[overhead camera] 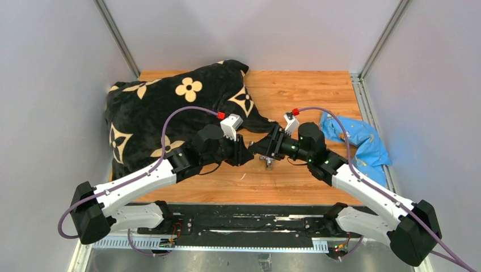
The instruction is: Install the water faucets
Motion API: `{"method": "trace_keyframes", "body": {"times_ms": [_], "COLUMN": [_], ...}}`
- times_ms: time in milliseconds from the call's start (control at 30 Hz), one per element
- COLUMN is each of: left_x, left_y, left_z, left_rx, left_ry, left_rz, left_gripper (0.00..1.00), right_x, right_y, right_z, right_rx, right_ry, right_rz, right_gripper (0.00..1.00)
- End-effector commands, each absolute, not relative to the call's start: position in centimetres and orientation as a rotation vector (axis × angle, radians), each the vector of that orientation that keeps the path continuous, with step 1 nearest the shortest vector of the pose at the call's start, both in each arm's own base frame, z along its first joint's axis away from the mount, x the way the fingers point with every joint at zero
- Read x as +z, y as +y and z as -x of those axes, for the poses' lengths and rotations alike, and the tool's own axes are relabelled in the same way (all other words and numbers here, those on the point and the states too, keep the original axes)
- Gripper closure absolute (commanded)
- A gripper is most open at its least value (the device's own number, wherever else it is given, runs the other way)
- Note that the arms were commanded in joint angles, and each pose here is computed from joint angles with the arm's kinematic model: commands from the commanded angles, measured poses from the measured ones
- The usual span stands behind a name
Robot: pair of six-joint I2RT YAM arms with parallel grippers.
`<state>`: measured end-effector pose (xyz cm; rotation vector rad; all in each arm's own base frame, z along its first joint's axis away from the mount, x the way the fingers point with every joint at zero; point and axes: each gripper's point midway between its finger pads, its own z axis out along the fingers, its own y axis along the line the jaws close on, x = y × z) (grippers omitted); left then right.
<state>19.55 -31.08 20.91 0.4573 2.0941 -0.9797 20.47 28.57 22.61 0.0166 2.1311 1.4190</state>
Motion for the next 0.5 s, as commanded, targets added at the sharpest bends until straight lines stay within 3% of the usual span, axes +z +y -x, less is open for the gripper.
{"method": "trace_keyframes", "body": {"times_ms": [0, 200, 333, 400, 467], "left_x": [23.82, 23.78, 23.89, 24.00, 24.16], "left_y": [-31.53, -31.43, -31.24, -31.16, -31.11], "left_z": [-19.85, -19.82, -19.84, -19.81, -19.74], "left_rx": [-1.014, -1.010, -1.005, -1.006, -1.009], "left_ry": [2.005, 2.006, 2.003, 2.000, 1.994], "left_rz": [-0.451, -0.451, -0.445, -0.443, -0.445], "left_gripper": [1.00, 1.00, 1.00, 1.00, 1.00], "right_x": [23.70, 23.68, 23.51, 23.32, 23.10], "right_y": [29.40, 29.54, 29.58, 29.51, 29.38], "right_z": [-20.42, -20.21, -20.02, -20.00, -20.01], "right_rx": [1.439, 1.439, 1.434, 1.427, 1.416], "right_ry": [2.086, 2.086, 2.094, 2.102, 2.110], "right_rz": [0.000, 0.004, 0.006, 0.001, -0.005], "right_gripper": [0.44, 0.55, 0.74, 0.96, 0.99]}}
